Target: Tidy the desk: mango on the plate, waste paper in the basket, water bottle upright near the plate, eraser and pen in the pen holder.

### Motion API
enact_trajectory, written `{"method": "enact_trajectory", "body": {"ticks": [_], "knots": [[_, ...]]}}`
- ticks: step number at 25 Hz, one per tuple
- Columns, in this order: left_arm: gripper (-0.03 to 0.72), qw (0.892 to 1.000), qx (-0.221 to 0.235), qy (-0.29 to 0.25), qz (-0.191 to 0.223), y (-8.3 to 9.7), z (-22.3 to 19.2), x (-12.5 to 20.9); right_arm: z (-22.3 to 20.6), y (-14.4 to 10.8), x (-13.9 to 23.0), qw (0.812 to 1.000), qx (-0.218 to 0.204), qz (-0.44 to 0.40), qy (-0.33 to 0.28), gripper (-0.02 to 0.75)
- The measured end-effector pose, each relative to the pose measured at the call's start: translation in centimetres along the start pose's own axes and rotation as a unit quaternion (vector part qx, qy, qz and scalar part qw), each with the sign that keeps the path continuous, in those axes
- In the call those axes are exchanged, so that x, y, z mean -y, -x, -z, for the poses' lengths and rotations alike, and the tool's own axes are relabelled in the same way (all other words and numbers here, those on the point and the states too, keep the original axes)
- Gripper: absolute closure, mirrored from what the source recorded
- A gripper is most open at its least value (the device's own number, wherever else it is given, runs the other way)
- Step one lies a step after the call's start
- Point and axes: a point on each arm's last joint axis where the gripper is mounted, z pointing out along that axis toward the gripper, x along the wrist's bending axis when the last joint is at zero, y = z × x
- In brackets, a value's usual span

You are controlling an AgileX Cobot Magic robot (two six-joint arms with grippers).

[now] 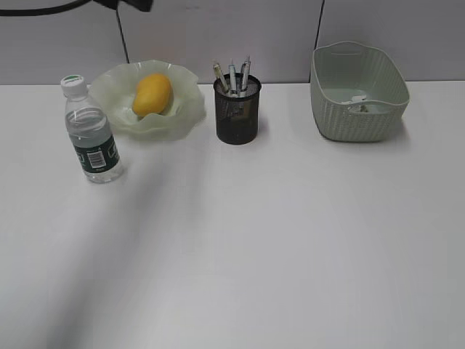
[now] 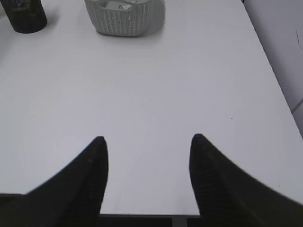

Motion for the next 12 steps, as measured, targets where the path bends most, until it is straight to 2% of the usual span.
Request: {"method": "enact_trajectory", "body": {"ticks": [4,6,12], "knots": [[0.239,0.996,-0.059,-0.03,0.051,-5.1,0.8,0.8,0.0,0.0,0.0,1.0,0.0,0.0,0.0,0.296],[0.239,0.993,-0.086,-0.033,0.069,-7.1,1.2,1.0,0.0,0.0,0.0,1.0,0.0,0.0,0.0,0.295],[0.239,0.981,-0.144,-0.063,0.112,-10.7,2.3,2.1,0.0,0.0,0.0,1.0,0.0,0.0,0.0,0.295]]}}
